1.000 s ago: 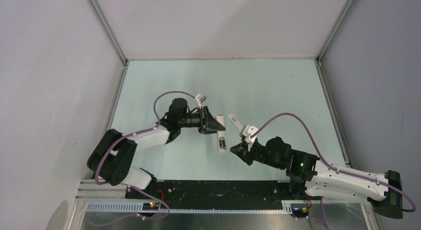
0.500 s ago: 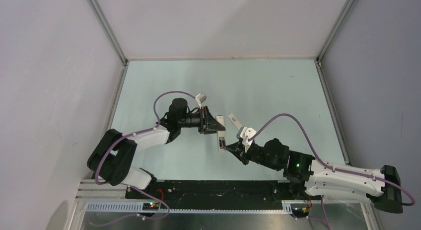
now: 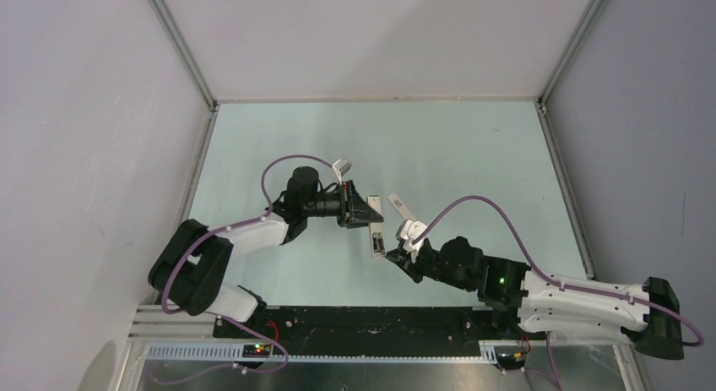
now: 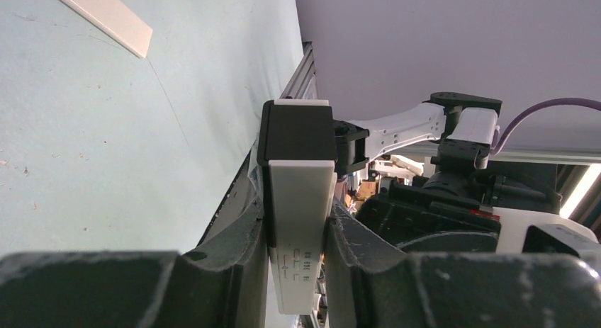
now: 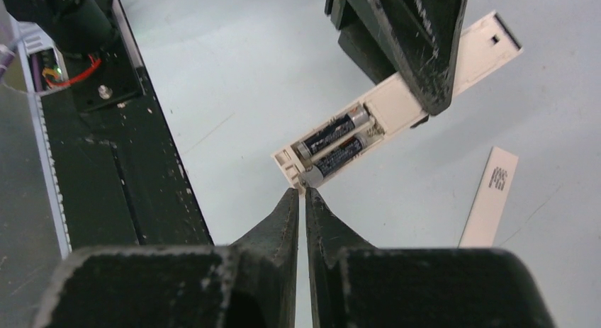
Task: Load the batteries into the remote control
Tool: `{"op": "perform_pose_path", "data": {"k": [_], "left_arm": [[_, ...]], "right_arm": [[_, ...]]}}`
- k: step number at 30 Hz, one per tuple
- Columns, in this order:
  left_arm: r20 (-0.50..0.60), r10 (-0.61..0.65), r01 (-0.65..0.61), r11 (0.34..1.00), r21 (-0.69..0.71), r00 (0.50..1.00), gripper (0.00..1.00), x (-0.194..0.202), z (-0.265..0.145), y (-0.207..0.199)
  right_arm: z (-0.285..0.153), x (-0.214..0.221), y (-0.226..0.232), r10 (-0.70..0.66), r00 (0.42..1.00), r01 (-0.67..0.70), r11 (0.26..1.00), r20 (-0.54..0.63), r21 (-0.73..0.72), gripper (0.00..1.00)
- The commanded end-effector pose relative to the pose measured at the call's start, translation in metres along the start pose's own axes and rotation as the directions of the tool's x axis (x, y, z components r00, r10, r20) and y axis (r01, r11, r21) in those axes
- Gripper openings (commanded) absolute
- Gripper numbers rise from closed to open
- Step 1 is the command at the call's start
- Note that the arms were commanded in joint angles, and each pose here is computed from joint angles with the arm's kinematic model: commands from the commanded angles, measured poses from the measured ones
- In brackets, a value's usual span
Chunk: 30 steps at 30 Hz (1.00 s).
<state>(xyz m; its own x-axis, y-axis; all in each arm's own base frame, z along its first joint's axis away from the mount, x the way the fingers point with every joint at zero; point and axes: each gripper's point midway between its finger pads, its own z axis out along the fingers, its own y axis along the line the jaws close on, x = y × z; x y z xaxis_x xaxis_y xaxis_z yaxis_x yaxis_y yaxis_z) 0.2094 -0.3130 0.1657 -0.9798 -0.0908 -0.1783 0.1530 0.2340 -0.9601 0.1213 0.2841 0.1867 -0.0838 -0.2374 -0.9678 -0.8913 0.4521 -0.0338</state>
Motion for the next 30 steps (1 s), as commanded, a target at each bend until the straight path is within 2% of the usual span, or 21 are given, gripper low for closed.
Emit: {"op": "perform_pose_path", "data": {"k": [1, 14, 21, 30], "left_arm": [[0.020, 0.063, -0.064, 0.996, 0.067, 0.998, 0.00, -0.010, -0.002, -0.029], [0.019, 0.065, -0.066, 0.995, 0.069, 0.998, 0.00, -0.011, -0.001, -0.030], [0.019, 0.062, -0.063, 0.996, 0.066, 0.998, 0.00, -0.010, -0.001, -0.029], [0.020, 0.061, -0.062, 0.996, 0.062, 0.998, 0.00, -0.010, -0.001, -0.027]], "right_arm": [[0.002, -0.002, -0.003, 0.010, 1.000, -0.009, 1.000, -0.019, 0.027, 0.10], [0.004, -0.007, -0.005, 0.013, 1.000, -0.013, 0.999, -0.008, 0.041, 0.10], [0.000, -0.030, -0.002, 0.034, 0.996, -0.036, 0.999, 0.079, 0.019, 0.10], [0.000, -0.037, -0.002, 0.050, 0.995, -0.053, 0.998, 0.091, 0.024, 0.10]]}}
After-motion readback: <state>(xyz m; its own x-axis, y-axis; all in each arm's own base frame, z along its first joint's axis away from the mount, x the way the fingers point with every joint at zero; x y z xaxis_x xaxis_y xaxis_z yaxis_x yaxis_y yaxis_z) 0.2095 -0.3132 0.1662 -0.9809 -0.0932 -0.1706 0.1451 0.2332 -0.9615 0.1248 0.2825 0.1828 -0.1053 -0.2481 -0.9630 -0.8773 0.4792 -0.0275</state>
